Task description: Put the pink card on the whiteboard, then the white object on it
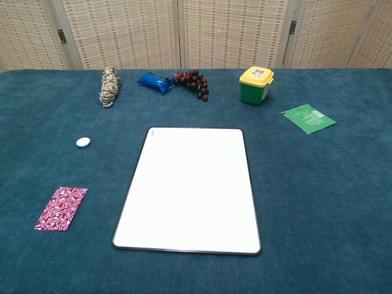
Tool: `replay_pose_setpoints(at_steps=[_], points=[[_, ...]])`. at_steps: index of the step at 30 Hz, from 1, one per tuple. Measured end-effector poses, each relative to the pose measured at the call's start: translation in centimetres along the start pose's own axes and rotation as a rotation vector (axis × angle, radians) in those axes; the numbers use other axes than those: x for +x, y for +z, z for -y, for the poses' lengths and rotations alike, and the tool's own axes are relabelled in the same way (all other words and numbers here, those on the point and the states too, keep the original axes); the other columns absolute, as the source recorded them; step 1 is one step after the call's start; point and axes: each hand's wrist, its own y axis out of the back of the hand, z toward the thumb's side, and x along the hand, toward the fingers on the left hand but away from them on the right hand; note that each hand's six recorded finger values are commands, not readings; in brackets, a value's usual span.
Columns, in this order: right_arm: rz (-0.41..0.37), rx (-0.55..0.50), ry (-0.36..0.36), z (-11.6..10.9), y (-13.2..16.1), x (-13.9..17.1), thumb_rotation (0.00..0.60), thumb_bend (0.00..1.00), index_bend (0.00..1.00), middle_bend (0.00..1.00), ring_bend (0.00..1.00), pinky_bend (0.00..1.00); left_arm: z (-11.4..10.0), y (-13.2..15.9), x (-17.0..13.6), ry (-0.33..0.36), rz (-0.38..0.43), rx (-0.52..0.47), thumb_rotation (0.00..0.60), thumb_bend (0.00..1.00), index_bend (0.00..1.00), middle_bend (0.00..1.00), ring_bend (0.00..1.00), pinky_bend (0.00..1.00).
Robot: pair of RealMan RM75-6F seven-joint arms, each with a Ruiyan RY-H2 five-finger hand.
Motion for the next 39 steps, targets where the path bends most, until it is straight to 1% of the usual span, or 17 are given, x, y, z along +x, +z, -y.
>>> replay_pose_setpoints(at_steps=[6, 11, 17, 23, 28, 32, 39], points=[[0.014, 0.002, -0.001, -0.1, -0.3, 0.2, 0.600, 0.23, 0.04, 0.10, 0.10, 0.00, 0.7, 1.9, 1.1, -0.026, 0.074, 0.010, 0.600, 0.29, 0.17, 0.13, 0.10, 0.00], [0.020, 0.003, 0.002, 0.0, -0.4, 0.2, 0.600, 0.23, 0.04, 0.10, 0.10, 0.00, 2.0, 4.1, 1.9, -0.070, 0.162, 0.026, 0.600, 0.29, 0.17, 0.11, 0.09, 0.00], [0.027, 0.005, 0.004, 0.0, -0.5, 0.2, 0.600, 0.23, 0.04, 0.10, 0.10, 0.00, 4.1, 6.8, 2.6, -0.166, 0.259, 0.056, 0.600, 0.28, 0.15, 0.07, 0.05, 0.00], [0.038, 0.005, 0.009, 0.1, -0.8, 0.3, 0.600, 0.23, 0.04, 0.10, 0.10, 0.00, 6.6, 9.6, 3.1, -0.261, 0.337, 0.090, 0.600, 0.28, 0.13, 0.05, 0.04, 0.00], [0.044, 0.005, 0.011, 0.1, -0.9, 0.3, 0.600, 0.23, 0.04, 0.10, 0.10, 0.00, 8.3, 10.8, 2.9, -0.334, 0.369, 0.119, 0.600, 0.28, 0.13, 0.04, 0.03, 0.00], [0.047, 0.004, 0.015, 0.2, -1.0, 0.2, 0.600, 0.23, 0.04, 0.10, 0.10, 0.00, 9.2, 11.3, 2.6, -0.384, 0.390, 0.123, 0.600, 0.28, 0.15, 0.04, 0.02, 0.00], [0.048, -0.001, 0.016, 0.4, -1.2, 0.3, 0.600, 0.23, 0.04, 0.10, 0.10, 0.00, 10.2, 11.5, 2.7, -0.446, 0.379, 0.127, 0.600, 0.28, 0.15, 0.03, 0.01, 0.00]])
